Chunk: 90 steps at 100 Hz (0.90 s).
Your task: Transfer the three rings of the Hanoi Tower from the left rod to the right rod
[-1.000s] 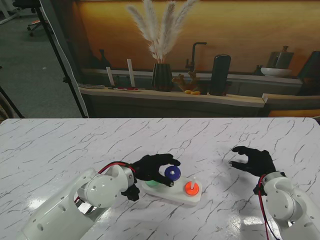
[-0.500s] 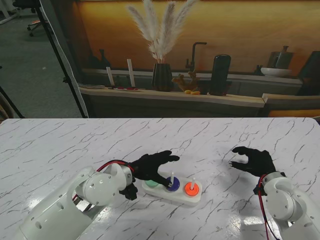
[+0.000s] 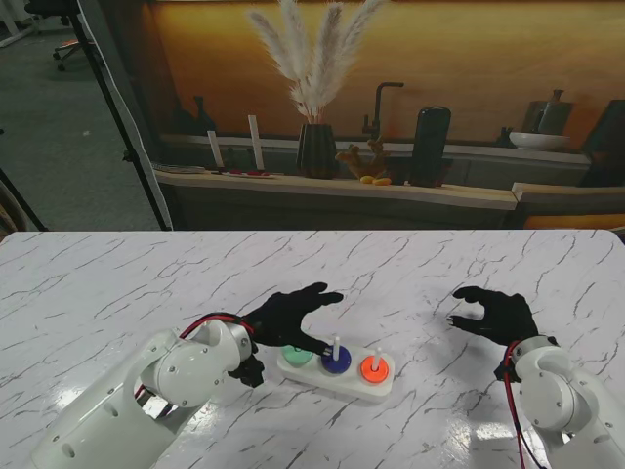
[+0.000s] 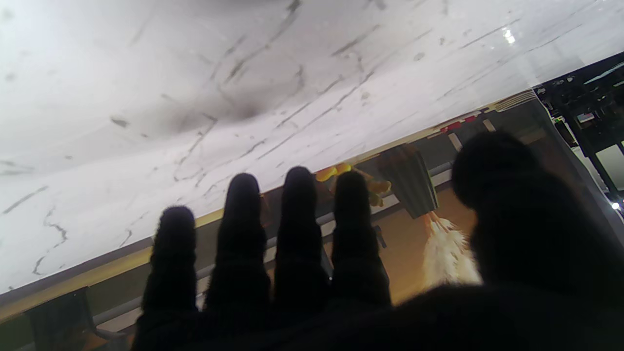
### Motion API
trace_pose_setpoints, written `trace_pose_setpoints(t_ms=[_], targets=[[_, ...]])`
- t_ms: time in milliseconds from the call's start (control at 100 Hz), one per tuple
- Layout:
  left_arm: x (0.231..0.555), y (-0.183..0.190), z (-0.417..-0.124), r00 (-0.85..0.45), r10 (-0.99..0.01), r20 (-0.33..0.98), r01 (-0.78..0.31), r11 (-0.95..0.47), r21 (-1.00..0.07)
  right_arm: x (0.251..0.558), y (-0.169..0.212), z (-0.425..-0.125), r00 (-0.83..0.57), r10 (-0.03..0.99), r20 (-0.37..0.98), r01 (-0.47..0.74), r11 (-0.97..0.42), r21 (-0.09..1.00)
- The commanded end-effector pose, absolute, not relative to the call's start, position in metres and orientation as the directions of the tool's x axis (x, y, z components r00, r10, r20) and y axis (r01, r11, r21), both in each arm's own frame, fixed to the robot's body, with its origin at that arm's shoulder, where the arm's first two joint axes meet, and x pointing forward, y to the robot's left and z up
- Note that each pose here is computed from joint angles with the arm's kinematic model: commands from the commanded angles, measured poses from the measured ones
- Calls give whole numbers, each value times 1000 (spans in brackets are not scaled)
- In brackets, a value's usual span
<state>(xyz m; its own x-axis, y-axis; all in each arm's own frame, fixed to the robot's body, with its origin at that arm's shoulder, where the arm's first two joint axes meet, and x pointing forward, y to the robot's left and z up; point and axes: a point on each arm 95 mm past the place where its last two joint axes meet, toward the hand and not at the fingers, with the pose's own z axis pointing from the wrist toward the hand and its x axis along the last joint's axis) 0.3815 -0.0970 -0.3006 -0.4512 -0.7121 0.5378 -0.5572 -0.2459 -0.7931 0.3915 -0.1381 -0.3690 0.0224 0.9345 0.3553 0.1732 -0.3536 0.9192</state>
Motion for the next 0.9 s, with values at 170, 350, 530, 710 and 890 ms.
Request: trace_pose_setpoints(t_ms=[170, 350, 530, 710, 890], targets=[[379, -90, -297, -458, -713, 531, -522, -268, -810, 389, -132, -373, 12, 932, 363, 181, -360, 915], [382, -79, -299, -442, -733, 517, -478, -295, -827, 388, -127, -370, -35, 924, 381, 182, -369, 912], [383, -65, -306, -401, -761, 509, -407, -350, -844, 383, -119, -364, -129, 915, 383, 191, -356, 915], [384, -50, -313, -360, -788, 499, -368, -372, -852, 377, -108, -359, -235, 897, 376, 210, -330, 920], [383, -41, -318, -331, -799, 502, -344, -394, -853, 369, -92, -362, -308, 868, 389, 235, -326, 915]])
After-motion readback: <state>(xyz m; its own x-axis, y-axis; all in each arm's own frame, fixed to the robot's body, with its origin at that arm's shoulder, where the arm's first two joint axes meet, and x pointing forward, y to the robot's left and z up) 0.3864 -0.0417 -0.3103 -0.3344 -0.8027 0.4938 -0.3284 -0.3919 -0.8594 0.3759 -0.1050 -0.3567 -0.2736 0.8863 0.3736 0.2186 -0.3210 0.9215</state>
